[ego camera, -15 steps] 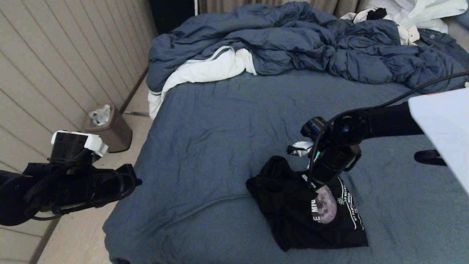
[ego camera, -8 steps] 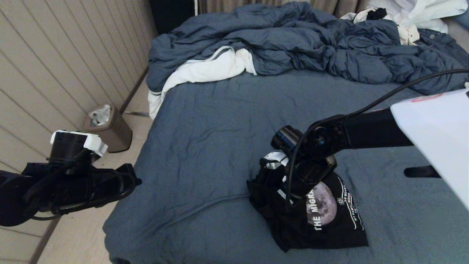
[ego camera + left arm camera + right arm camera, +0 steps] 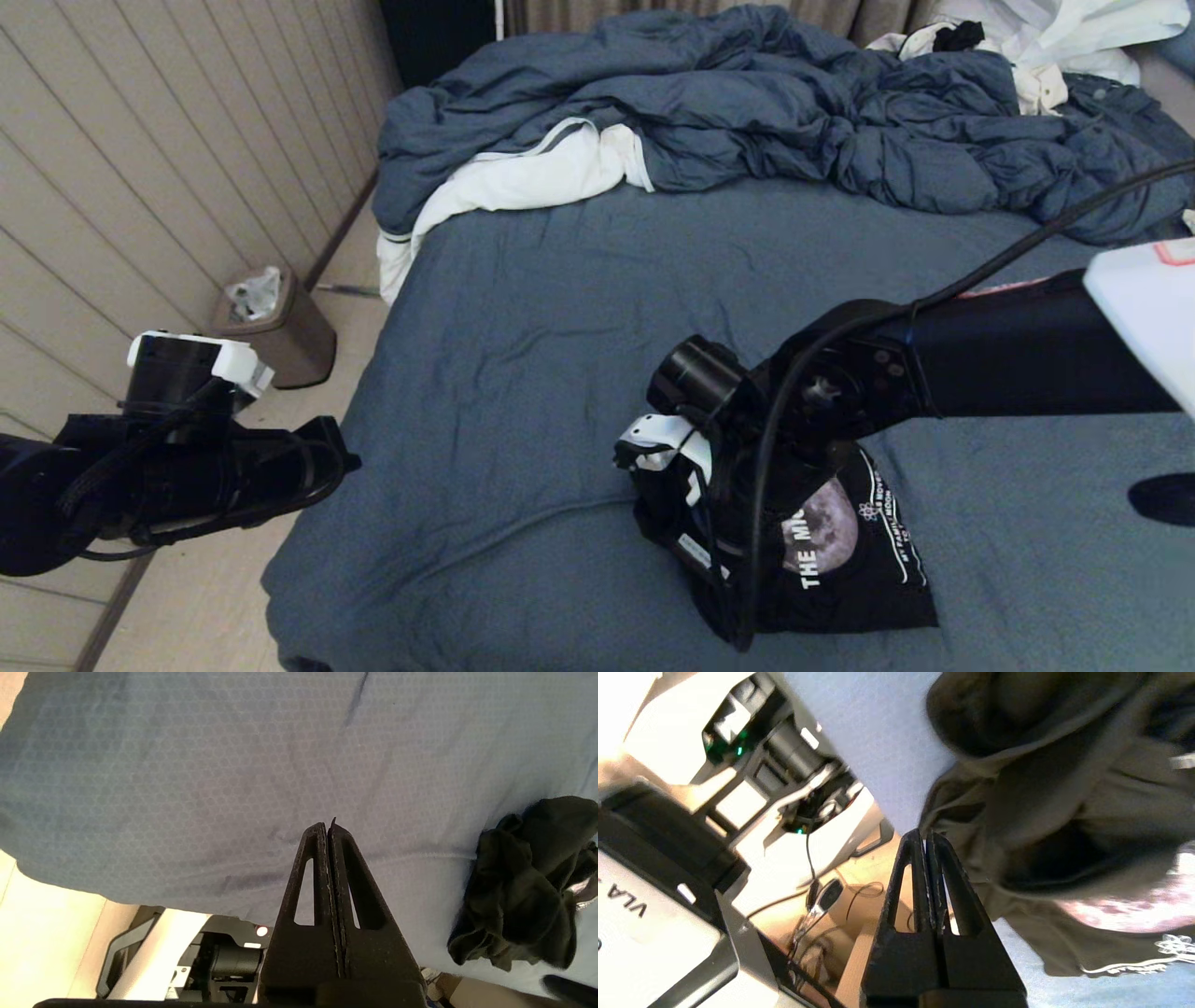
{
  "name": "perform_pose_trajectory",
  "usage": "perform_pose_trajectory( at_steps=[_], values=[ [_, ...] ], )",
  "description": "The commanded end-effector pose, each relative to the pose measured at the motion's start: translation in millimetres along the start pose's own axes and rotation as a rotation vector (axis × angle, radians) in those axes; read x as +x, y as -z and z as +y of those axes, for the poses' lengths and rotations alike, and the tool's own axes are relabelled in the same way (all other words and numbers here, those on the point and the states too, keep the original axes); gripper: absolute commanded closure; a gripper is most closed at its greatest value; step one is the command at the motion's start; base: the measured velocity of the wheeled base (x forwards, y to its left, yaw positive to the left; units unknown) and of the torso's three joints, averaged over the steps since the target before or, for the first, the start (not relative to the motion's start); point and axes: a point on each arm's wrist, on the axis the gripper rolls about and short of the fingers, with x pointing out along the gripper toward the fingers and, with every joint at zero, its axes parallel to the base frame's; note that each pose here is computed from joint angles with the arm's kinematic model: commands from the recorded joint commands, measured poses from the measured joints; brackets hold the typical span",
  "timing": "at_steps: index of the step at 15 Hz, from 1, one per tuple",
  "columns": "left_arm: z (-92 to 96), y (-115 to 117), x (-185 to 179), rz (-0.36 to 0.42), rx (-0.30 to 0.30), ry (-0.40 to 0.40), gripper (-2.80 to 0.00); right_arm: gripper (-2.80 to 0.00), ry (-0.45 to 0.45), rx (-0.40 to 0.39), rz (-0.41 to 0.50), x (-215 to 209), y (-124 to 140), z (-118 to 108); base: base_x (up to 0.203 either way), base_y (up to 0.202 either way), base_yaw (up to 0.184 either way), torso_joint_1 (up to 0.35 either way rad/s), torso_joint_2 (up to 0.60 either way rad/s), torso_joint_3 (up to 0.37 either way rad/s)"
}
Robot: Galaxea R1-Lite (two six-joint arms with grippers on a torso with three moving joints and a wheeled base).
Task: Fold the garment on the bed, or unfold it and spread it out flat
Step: Fold the black T-shirt
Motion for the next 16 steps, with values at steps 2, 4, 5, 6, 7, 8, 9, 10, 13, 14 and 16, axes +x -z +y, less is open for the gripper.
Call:
perform_pose_trajectory(
  at_steps=[2, 4, 5, 6, 7, 8, 9, 10, 13, 14, 16],
  values=[
    [-0.1, 0, 0, 0.0, -0.004, 0.001, 0.0, 0.0, 0.045, 0.079, -0.046, -16, 4, -30, 0.0, 0.0, 0.0, 0.0, 0.0, 0.0],
    [0.3, 0, 1, 0.003, -0.003, -0.001, 0.0, 0.0, 0.097, 0.169, -0.047, -20, 13, -63, 0.0, 0.0, 0.0, 0.0, 0.0, 0.0],
    [0.3, 0, 1, 0.003, -0.004, 0.0, 0.0, 0.0, 0.125, 0.208, -0.031, -18, 19, -76, 0.0, 0.0, 0.0, 0.0, 0.0, 0.0],
    [0.2, 0, 1, 0.001, -0.004, 0.0, 0.0, 0.0, 0.146, 0.242, -0.001, -13, 26, -87, 0.0, 0.0, 0.0, 0.0, 0.0, 0.0],
    [0.3, 0, 1, 0.003, -0.004, -0.001, 0.0, 0.0, 0.151, 0.265, 0.041, -5, 35, -93, 0.0, 0.0, 0.0, 0.0, 0.0, 0.0],
    [0.1, 1, 1, 0.005, -0.003, 0.0, 0.0, 0.0, 0.16, 0.285, 0.052, 2, 42, -98, 0.0, 0.0, 0.0, 0.0, 0.0, 0.0],
    [-0.6, 1, 1, 0.007, -0.001, 0.002, 0.0, 0.0, 0.172, 0.295, 0.035, 7, 44, -102, 0.0, 0.0, 0.0, 0.0, 0.0, 0.0],
    [-1.0, 2, 1, 0.01, -0.001, 0.003, 0.0, 0.0, 0.175, 0.296, 0.032, 15, 46, -103, 0.0, 0.0, 0.0, 0.0, 0.0, 0.0],
    [-1.1, 2, 1, 0.009, -0.003, 0.004, 0.0, 0.0, 0.156, 0.262, 0.057, 36, 44, -92, 0.0, 0.0, 0.0, 0.0, 0.0, 0.0],
    [-1.2, 2, 1, 0.008, -0.001, 0.005, 0.0, 0.0, 0.146, 0.236, 0.066, 40, 42, -83, 0.0, 0.0, 0.0, 0.0, 0.0, 0.0],
    [-1.2, 2, 1, 0.009, -0.001, 0.004, 0.0, 0.0, 0.132, 0.175, 0.088, 44, 39, -60, 0.0, 0.0, 0.0, 0.0, 0.0, 0.0]
  ],
)
